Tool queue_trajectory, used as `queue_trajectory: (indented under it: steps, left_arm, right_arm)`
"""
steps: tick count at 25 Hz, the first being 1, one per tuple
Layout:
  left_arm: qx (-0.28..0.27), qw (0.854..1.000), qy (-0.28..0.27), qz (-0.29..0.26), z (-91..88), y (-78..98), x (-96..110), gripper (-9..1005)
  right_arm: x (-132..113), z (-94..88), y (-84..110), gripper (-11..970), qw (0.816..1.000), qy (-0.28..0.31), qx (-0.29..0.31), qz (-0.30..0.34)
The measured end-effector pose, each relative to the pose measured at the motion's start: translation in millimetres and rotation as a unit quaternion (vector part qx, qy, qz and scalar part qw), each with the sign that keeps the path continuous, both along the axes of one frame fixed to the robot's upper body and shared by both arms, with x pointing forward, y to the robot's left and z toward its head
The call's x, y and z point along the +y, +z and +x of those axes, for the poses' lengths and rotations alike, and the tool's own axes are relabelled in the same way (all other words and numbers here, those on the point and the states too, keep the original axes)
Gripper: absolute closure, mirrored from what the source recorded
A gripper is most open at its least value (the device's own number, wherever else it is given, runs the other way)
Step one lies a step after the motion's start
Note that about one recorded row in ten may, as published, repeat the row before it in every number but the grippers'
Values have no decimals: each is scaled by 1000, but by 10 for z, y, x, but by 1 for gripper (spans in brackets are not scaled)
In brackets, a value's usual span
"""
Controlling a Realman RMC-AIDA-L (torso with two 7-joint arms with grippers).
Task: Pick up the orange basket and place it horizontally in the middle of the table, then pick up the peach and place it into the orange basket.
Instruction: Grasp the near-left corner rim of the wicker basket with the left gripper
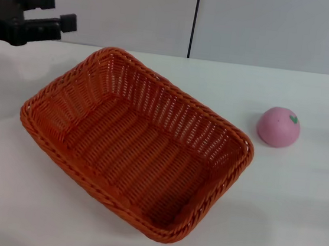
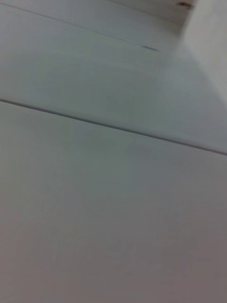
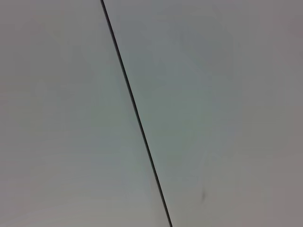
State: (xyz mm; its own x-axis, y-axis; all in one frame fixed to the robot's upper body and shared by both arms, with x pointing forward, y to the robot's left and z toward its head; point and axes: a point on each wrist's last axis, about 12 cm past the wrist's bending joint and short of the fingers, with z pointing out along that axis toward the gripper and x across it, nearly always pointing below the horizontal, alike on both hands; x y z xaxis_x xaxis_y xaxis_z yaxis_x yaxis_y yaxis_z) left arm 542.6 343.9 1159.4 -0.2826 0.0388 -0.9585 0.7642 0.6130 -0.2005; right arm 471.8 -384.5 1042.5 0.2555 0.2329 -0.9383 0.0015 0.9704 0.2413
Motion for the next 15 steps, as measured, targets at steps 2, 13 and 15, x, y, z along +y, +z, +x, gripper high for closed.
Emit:
queue_trajectory:
  steps: [2,13,15]
  left_arm:
    - [34,999,-10,38,93,104,-71,191]
    - [102,986,-11,128,340,192,-312,195]
    - [103,985,-11,137,366,183,-343,196]
  right_arm:
    - [15,-2,-15,132,1000,1,3,3]
    - [6,-19,-33,132,1000,-3,8,7]
    - [0,-18,-31,132,1000,-3,8,6]
